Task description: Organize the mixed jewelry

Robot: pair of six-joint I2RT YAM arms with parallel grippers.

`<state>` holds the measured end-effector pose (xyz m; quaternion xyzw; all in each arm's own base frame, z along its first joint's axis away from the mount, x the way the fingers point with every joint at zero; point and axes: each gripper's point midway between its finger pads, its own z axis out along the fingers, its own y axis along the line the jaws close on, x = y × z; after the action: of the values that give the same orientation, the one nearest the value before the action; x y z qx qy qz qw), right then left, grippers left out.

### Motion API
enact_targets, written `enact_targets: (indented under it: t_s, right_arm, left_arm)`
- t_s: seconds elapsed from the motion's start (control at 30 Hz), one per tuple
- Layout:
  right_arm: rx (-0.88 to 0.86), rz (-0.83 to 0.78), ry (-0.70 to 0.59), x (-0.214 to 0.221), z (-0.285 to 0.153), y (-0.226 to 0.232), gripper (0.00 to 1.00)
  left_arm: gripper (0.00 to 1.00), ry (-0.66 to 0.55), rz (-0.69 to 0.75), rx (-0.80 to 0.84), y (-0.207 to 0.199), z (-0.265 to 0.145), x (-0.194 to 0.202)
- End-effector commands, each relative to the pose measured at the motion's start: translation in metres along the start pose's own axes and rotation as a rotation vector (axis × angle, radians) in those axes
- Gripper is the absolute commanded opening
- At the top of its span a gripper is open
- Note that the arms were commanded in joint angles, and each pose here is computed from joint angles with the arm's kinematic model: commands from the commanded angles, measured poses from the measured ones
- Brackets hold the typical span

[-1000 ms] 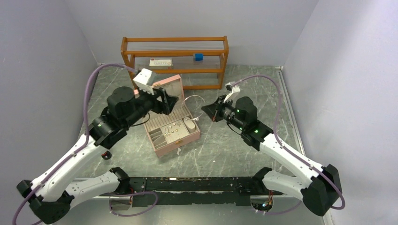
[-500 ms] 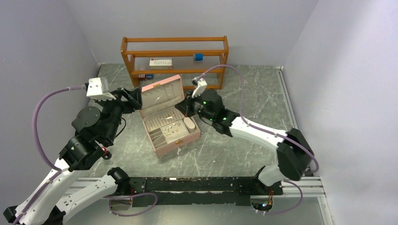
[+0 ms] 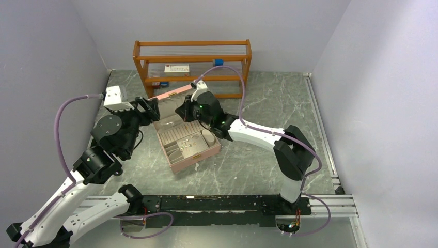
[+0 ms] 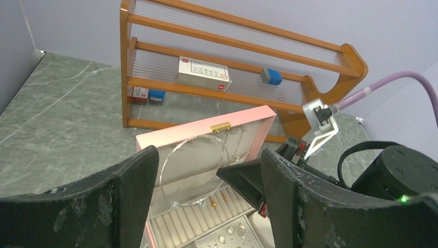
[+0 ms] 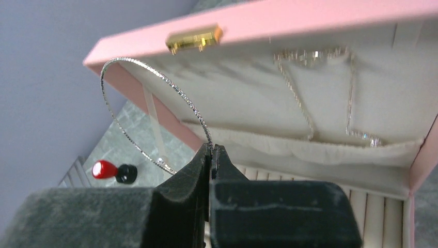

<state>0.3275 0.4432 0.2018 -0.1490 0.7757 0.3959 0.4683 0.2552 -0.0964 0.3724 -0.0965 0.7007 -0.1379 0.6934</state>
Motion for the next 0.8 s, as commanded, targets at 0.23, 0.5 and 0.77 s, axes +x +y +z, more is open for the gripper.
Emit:
enact_targets:
  t_s: [0.23,0.5,0.77]
  right_arm:
    - [0.050,-0.009,-0.023,-0.008,0.019,-0.006,0.00]
    - [0.023,-0.036,-0.040,-0.004,0.016,-0.006,0.00]
    - [0.077,-0.040,-0.033,-0.002,0.024,-0.017,0.00]
  left_arm:
    - [0.76,-0.012,-0.012,-0.006,0.000,0.000,-0.003]
    - [0.76,0.006,0.004,-0.005,-0.001,0.003,0.003]
    - [0.76,0.019,0.011,0.000,-0.003,0.004,0.007]
